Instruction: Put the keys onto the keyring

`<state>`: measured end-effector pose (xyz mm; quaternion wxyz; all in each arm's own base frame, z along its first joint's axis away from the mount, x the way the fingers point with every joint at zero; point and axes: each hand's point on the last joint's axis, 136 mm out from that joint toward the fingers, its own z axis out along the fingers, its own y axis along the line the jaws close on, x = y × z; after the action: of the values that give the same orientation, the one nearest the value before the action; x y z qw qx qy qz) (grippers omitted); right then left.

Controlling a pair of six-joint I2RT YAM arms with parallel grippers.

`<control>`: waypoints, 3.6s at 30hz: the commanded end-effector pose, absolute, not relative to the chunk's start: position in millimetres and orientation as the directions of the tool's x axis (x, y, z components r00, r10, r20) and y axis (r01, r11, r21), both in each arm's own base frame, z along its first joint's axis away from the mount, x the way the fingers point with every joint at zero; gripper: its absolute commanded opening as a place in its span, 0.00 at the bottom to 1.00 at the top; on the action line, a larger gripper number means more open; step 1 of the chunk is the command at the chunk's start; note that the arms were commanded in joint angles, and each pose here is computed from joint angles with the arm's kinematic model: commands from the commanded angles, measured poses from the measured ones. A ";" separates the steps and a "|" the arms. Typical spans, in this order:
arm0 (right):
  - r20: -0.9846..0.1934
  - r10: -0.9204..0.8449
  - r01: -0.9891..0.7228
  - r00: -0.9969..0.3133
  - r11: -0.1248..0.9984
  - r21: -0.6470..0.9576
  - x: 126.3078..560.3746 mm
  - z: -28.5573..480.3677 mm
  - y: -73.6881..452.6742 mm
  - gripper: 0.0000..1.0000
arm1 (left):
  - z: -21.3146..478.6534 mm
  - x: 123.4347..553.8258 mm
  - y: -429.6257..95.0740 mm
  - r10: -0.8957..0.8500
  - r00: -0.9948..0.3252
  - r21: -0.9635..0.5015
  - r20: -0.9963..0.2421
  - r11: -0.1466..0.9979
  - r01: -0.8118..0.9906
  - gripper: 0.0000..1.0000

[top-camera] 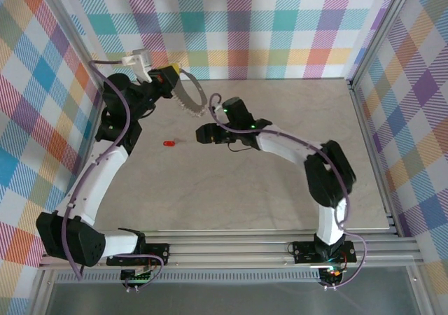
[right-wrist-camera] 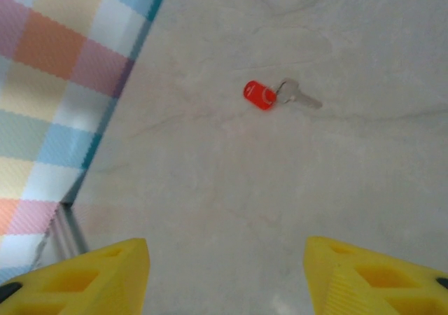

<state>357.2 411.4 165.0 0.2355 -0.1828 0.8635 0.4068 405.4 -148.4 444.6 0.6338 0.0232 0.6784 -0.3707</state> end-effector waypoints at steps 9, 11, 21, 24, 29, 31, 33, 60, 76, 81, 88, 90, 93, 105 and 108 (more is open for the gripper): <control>-0.591 -0.267 -0.583 -0.761 0.681 0.443 392.5 108.6 468.8 0.57 | 468.2 421.2 -104.3 -0.455 -0.128 -0.460 -0.881 0.763 0.454 0.00; -0.598 -0.276 -0.591 -0.752 0.683 0.429 398.3 103.0 476.5 0.56 | 468.4 422.1 -98.9 -0.460 -0.125 -0.464 -0.879 0.765 0.446 0.00; -0.653 -0.317 -0.653 -0.688 0.664 0.366 418.0 82.2 516.1 0.50 | 474.7 428.3 -82.1 -0.493 -0.112 -0.489 -0.863 0.761 0.426 0.00; -0.661 -0.311 -0.655 -0.682 0.662 0.364 424.6 75.6 527.8 0.49 | 479.3 429.5 -80.7 -0.498 -0.107 -0.492 -0.860 0.758 0.427 0.00; -0.668 -0.300 -0.659 -0.681 0.648 0.381 429.9 63.4 548.6 0.48 | 485.2 428.5 -80.7 -0.497 -0.103 -0.489 -0.862 0.756 0.435 0.00; -0.664 -0.295 -0.658 -0.687 0.639 0.397 428.6 57.5 556.1 0.48 | 483.8 428.6 -80.8 -0.497 -0.107 -0.490 -0.861 0.756 0.434 0.00; -0.653 -0.289 -0.651 -0.700 0.636 0.415 426.7 49.6 560.2 0.48 | 483.1 428.3 -80.1 -0.497 -0.107 -0.491 -0.861 0.757 0.432 0.00; -0.520 -0.188 -0.410 -0.833 0.841 0.353 373.9 14.3 410.9 0.30 | 487.7 407.0 -95.4 -0.563 -0.197 -0.576 -0.803 0.649 0.497 0.00; -0.493 -0.109 -0.216 -0.863 0.962 0.166 289.7 5.5 232.7 0.29 | 474.7 372.7 -190.9 -0.438 -0.322 -0.528 -0.839 0.515 0.675 0.00; -0.525 -0.069 -0.174 -0.848 0.973 0.153 282.0 25.2 202.4 0.30 | 459.5 362.1 -238.1 -0.366 -0.377 -0.519 -0.851 0.469 0.715 0.00; -0.585 0.079 -0.078 -0.807 0.968 0.239 271.7 90.9 159.6 0.34 | 438.5 349.7 -279.0 -0.327 -0.394 -0.508 -0.859 0.455 0.731 0.00; -0.573 0.103 -0.061 -0.813 0.964 0.260 264.1 100.0 154.1 0.34 | 438.0 348.2 -283.0 -0.333 -0.388 -0.507 -0.860 0.456 0.731 0.00; -0.517 0.135 -0.029 -0.845 0.954 0.297 252.2 98.3 154.3 0.34 | 438.4 345.3 -286.0 -0.331 -0.374 -0.495 -0.866 0.467 0.733 0.00; -0.318 0.170 0.044 -0.933 0.929 0.368 252.3 79.0 188.5 0.26 | 426.8 336.5 -285.4 -0.284 -0.384 -0.477 -0.878 0.491 0.729 0.00; -0.301 0.206 0.093 -0.931 0.932 0.350 256.2 75.5 192.8 0.26 | 424.4 335.3 -283.8 -0.289 -0.380 -0.477 -0.879 0.492 0.728 0.00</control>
<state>256.6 186.3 72.6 0.1832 0.0508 0.9675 0.1666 347.8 -287.2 407.8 0.5099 0.1505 0.7010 -0.4753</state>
